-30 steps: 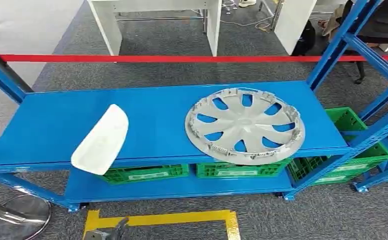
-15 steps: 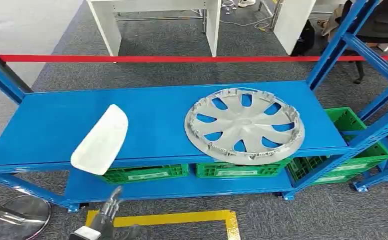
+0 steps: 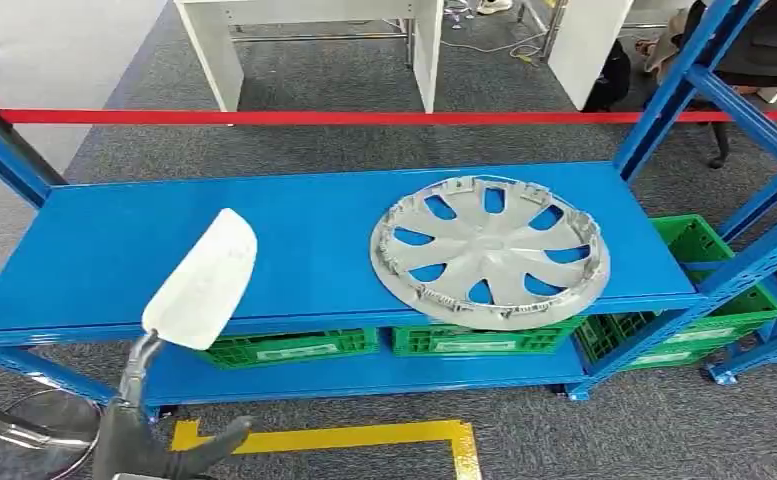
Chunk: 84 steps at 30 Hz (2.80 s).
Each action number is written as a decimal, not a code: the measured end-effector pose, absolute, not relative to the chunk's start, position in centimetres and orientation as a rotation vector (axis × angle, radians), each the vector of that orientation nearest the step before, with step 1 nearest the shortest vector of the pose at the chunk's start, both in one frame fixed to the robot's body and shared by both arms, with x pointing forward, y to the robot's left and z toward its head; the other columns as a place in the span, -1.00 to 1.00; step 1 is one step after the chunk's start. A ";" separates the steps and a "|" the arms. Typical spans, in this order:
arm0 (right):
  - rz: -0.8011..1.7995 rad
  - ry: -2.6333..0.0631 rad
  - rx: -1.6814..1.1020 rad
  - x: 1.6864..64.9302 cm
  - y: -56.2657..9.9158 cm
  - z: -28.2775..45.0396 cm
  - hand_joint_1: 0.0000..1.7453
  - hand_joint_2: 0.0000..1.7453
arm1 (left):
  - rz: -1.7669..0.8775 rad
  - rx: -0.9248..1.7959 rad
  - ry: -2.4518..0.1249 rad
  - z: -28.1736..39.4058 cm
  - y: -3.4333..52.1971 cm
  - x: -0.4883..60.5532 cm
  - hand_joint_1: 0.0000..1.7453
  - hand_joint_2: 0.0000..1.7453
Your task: Take the parts from the cabinet and place them on the table.
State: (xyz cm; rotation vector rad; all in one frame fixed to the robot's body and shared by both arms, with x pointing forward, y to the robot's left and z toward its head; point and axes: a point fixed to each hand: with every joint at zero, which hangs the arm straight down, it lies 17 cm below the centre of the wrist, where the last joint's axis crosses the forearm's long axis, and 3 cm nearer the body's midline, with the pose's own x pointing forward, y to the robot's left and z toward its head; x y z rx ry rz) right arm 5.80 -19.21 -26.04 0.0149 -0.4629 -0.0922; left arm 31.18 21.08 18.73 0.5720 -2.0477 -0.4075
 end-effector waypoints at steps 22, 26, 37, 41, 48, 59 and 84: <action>-0.048 -0.454 0.032 5.8 -18.8 -26.1 -1.00 -1.00 | -0.591 1.362 -1.769 18.9 35.1 35.1 -1.00 1.00; -0.047 -0.453 0.033 5.8 -18.8 -26.1 -1.00 -1.00 | -0.590 1.371 -1.752 18.6 35.7 35.3 -1.00 1.00; -0.039 -0.455 0.039 5.9 -18.7 -26.0 -1.00 -1.00 | -0.496 1.343 -1.703 16.6 38.8 36.5 -1.00 1.00; -0.032 -0.457 0.042 6.0 -18.7 -26.0 -1.00 -1.00 | -0.527 1.341 -1.676 15.4 38.8 37.3 -1.00 1.00; -0.018 -0.457 0.044 6.0 -18.7 -26.0 -1.00 -1.00 | -0.615 1.301 -1.713 14.9 35.3 38.0 -1.00 1.00; -0.014 -0.457 0.041 6.0 -18.7 -26.0 -1.00 -1.00 | -0.572 1.106 -1.848 15.9 29.4 37.7 -1.00 1.00; -0.008 -0.459 0.045 6.1 -18.7 -26.0 -1.00 -1.00 | -0.642 1.039 -1.724 11.4 29.7 37.8 -1.00 1.00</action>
